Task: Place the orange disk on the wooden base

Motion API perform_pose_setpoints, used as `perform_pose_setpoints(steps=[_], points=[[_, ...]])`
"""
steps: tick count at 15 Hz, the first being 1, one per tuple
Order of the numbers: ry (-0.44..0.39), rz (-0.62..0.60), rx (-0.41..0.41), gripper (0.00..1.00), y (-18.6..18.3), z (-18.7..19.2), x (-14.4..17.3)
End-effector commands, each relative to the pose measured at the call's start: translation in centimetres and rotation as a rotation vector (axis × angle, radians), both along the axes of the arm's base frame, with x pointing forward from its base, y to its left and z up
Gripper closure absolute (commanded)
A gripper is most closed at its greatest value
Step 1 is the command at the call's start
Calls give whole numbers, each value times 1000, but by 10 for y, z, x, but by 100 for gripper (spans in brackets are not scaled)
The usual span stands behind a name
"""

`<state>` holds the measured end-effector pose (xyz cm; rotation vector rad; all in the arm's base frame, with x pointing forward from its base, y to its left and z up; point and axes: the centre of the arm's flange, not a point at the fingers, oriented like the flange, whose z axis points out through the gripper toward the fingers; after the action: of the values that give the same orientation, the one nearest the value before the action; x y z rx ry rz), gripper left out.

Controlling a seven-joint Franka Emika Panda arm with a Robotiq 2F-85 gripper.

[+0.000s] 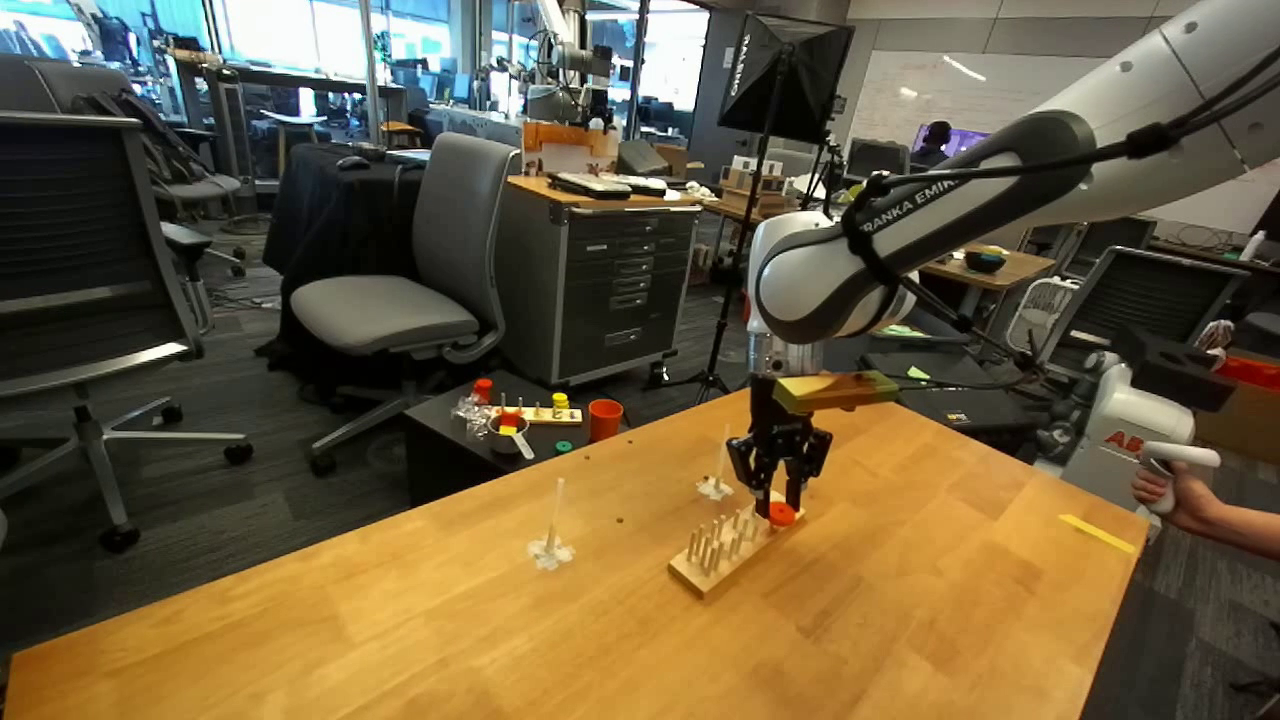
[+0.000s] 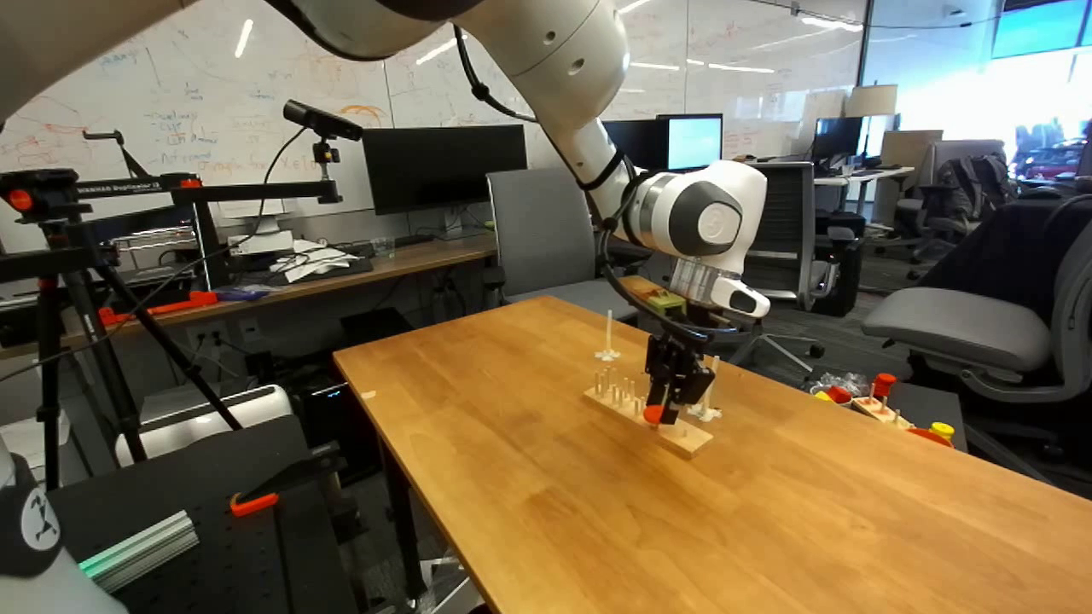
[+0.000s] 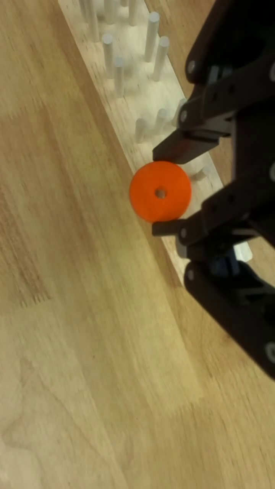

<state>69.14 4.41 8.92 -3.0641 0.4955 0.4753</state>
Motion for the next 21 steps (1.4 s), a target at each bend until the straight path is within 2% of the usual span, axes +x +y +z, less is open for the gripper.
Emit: perform_pose_setpoints(steps=[1,8,21], points=[[9,-2,11,82,0,1,14],[-8,5,6,82,5,12,24],[16,3,19,82,5,1,17]])
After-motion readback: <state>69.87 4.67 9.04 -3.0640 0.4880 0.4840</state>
